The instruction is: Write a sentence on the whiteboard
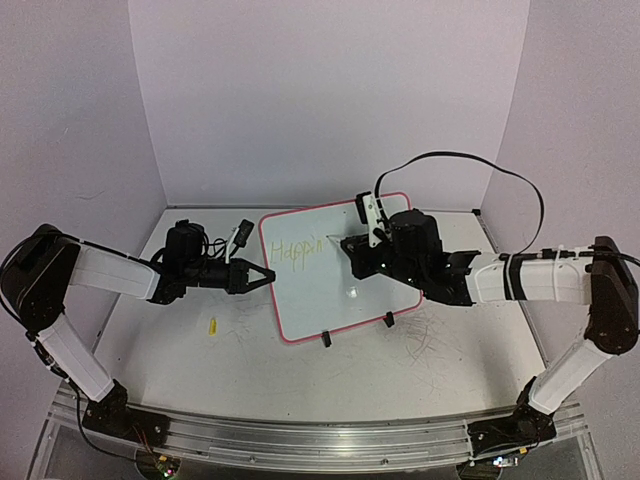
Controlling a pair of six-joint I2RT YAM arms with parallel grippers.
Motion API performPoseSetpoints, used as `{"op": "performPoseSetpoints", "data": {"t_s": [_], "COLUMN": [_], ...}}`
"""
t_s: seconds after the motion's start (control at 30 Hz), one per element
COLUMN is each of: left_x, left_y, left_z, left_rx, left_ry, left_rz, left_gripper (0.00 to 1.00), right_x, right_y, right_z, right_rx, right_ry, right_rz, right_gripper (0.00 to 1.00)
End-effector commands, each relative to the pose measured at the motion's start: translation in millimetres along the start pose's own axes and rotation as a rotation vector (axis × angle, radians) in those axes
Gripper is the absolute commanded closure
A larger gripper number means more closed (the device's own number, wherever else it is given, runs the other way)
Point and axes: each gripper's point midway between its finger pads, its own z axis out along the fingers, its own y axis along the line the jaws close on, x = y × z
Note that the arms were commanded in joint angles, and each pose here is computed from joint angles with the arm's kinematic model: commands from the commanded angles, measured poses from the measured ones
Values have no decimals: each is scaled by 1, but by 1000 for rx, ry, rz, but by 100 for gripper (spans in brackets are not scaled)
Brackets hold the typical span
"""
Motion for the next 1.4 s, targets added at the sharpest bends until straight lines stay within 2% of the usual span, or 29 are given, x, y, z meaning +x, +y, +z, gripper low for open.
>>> {"op": "performPoseSetpoints", "data": {"t_s": [0.0, 0.63, 0.93, 1.1, 1.37], "left_x": [-25, -26, -24, -23, -23], "left_y": [-16, -16, -14, -14, -14], "left_z": [-2, -2, -1, -1, -1], "left_rx": [28, 28, 23, 24, 25], "left_ry": [-39, -38, -34, -32, -32], "left_rz": [69, 68, 66, 65, 66], "left_gripper": [100, 100, 100, 100, 100], "right_x": [-11, 26, 9, -10, -19], "right_y": [3, 1, -13, 2, -4], "right_z": [8, -5, -17, -26, -16], "right_rx": [-15, -22, 40, -49, -52], "right_ry": [-27, 49, 2, -47, -70], "right_rz": [5, 35, 27, 18, 42], "right_gripper": [100, 100, 100, 100, 100]}}
